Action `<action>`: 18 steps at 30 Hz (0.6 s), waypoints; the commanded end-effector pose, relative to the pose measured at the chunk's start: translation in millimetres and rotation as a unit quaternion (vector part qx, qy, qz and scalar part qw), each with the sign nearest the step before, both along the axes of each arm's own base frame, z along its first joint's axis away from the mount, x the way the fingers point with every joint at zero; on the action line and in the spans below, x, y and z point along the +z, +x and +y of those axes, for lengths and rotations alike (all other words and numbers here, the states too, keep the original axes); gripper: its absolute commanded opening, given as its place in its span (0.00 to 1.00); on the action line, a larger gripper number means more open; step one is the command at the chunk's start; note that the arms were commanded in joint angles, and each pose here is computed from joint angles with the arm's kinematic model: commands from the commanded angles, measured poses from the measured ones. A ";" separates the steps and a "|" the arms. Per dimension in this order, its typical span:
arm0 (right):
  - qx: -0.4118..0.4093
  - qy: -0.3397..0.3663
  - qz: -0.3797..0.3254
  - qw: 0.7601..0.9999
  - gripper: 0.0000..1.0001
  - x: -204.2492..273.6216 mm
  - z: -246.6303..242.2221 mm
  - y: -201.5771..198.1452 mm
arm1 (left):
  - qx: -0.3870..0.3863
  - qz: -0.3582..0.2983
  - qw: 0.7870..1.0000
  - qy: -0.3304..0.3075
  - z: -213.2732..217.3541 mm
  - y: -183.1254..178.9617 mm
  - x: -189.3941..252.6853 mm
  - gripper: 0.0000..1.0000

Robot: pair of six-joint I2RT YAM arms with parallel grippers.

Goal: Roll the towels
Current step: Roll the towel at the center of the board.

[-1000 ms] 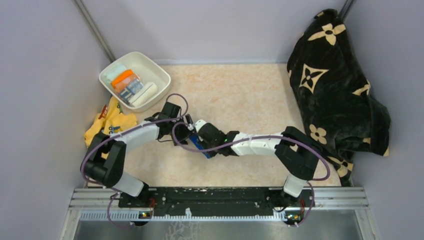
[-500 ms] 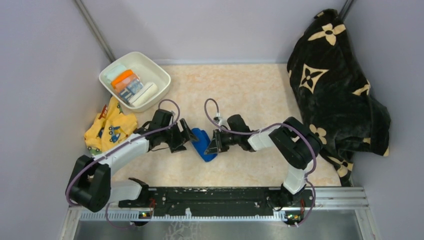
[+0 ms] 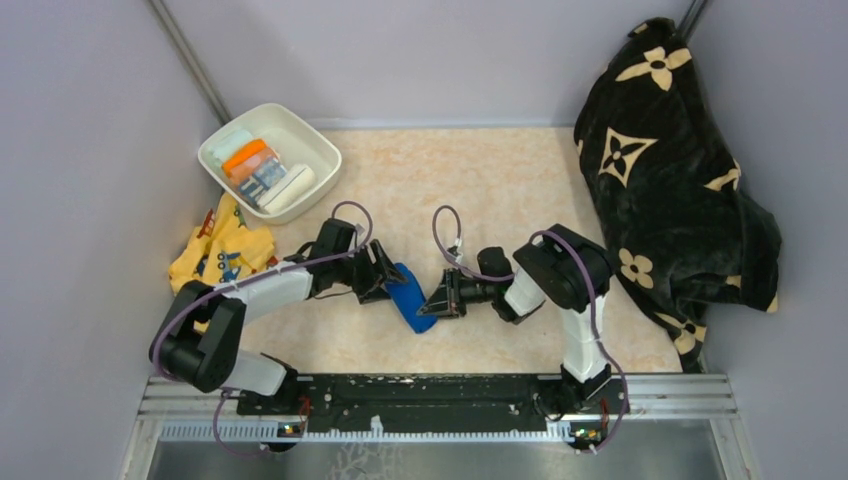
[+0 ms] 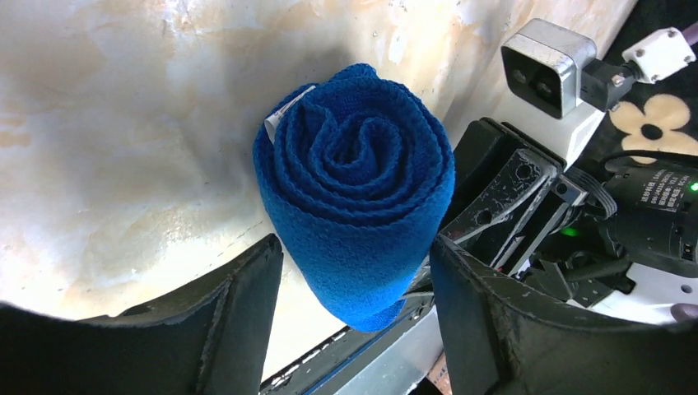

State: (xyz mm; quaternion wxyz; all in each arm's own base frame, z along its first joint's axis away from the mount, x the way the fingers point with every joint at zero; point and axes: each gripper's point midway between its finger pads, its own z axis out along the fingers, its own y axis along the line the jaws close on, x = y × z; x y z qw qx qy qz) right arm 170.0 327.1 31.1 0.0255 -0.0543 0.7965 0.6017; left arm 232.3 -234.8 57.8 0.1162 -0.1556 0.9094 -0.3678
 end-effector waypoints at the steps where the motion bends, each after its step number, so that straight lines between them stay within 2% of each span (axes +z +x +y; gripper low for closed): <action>1: -0.022 -0.060 0.121 0.991 0.00 -42.2 -22.0 -25.3 | -0.008 -0.004 1.000 -0.020 -10.2 0.4 0.8 0.71; 10: -0.056 -0.035 0.189 0.980 0.00 -49.2 -25.8 -25.4 | -0.014 0.017 1.000 -0.010 -15.3 -8.9 -13.6 0.70; 18: -0.063 -0.028 0.206 0.976 0.00 -51.6 -26.0 -23.8 | -0.021 0.020 1.000 0.002 -21.5 -13.4 -28.8 0.67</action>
